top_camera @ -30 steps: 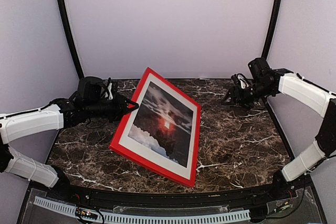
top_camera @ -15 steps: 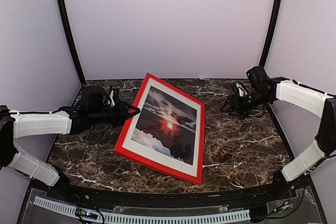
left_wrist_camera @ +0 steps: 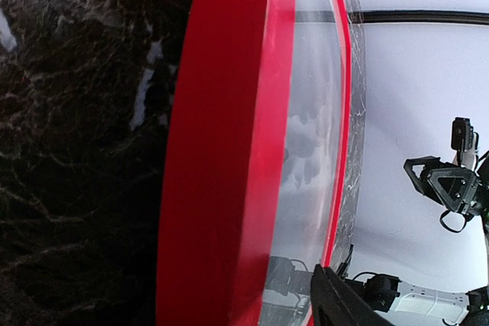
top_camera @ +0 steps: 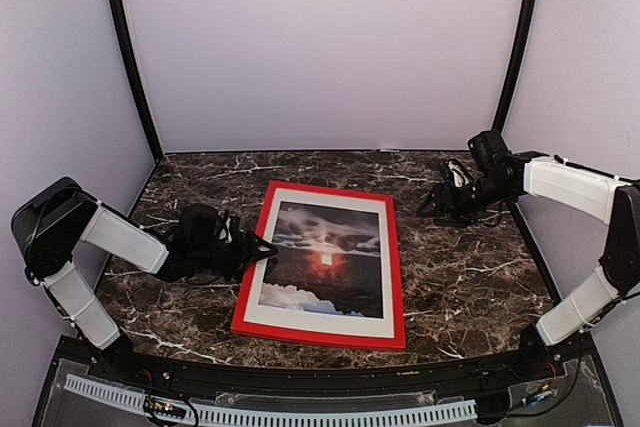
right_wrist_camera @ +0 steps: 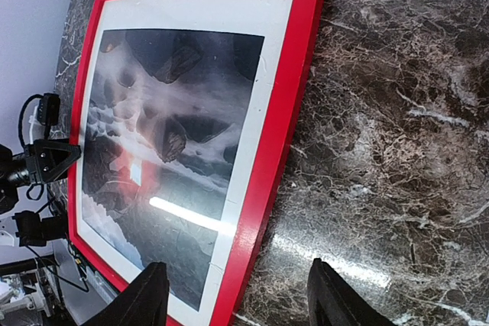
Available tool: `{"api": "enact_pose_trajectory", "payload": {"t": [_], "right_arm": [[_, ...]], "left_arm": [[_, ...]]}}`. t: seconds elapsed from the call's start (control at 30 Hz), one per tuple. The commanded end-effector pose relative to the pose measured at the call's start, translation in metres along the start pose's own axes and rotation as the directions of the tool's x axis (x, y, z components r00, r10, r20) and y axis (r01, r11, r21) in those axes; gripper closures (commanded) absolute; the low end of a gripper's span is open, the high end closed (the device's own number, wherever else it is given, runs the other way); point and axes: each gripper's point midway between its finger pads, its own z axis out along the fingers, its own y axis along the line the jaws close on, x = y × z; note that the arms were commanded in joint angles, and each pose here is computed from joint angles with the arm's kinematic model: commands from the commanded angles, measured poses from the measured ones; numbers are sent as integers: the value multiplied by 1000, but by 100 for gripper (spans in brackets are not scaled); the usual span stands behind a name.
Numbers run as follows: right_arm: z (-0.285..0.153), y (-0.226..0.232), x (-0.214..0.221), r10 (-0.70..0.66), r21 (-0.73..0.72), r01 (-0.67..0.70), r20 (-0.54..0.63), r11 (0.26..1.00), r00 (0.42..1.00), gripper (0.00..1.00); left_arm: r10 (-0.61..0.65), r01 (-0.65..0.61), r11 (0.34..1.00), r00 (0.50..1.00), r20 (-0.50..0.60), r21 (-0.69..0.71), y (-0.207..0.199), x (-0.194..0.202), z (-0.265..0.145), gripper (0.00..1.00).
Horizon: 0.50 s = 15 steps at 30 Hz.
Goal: Put the photo into the frame
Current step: Turn over the photo frame, then place the photo frame at the center of the board.
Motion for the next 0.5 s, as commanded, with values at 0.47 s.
{"api": "enact_pose_trajectory", "payload": {"t": [0.47], "right_arm": [[6, -4, 2, 4, -10, -4, 2, 1000, 1000, 36]], "left_arm": [[185, -175, 958, 982, 25, -227, 16, -9, -30, 16]]}}
